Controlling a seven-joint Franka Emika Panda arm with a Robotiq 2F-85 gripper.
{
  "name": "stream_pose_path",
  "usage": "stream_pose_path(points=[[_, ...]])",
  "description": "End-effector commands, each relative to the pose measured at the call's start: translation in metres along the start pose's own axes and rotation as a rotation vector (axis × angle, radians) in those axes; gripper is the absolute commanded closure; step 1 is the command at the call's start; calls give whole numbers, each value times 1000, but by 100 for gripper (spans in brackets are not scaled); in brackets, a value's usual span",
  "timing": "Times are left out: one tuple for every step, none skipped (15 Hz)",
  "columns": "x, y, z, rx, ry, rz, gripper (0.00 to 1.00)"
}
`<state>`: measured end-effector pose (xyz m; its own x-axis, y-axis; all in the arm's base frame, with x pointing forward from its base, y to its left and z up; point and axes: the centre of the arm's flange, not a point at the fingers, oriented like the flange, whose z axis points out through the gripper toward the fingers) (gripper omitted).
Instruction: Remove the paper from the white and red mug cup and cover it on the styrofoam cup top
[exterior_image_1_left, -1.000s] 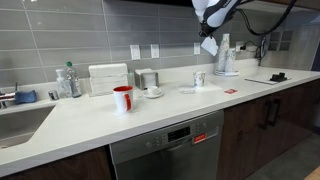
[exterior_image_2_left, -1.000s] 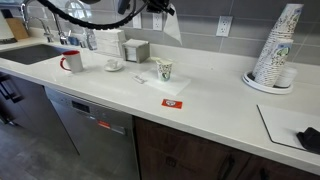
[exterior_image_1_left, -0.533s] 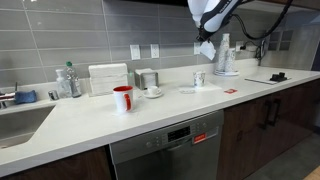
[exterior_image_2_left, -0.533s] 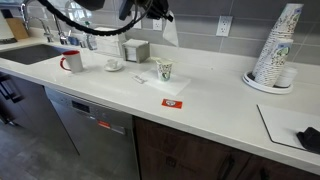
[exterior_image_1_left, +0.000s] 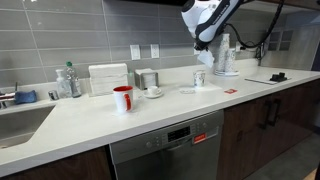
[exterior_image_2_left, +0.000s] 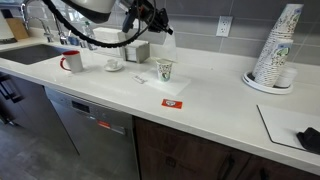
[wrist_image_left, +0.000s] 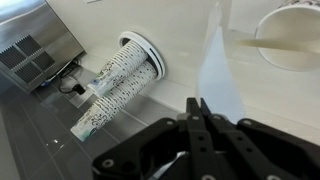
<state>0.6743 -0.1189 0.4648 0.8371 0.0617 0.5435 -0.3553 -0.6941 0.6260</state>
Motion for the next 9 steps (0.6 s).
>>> stream_pose_path(points=[[3,-14,7,-63,-15,-27,100],[3,-17,7,-69,-24,-38,100],[3,-20,7,-78,-34,-48,100],[2,-23,7,-80,-50,-57,100],[1,-26,8,-83,-64,-66,100],[1,-29,9,-86,-77,-76,100],[0,-32,10,-92,-82,-83,100],[0,-35,10,-94,-86,-88,100],[0,-38,11,-98,-91,-92,100]])
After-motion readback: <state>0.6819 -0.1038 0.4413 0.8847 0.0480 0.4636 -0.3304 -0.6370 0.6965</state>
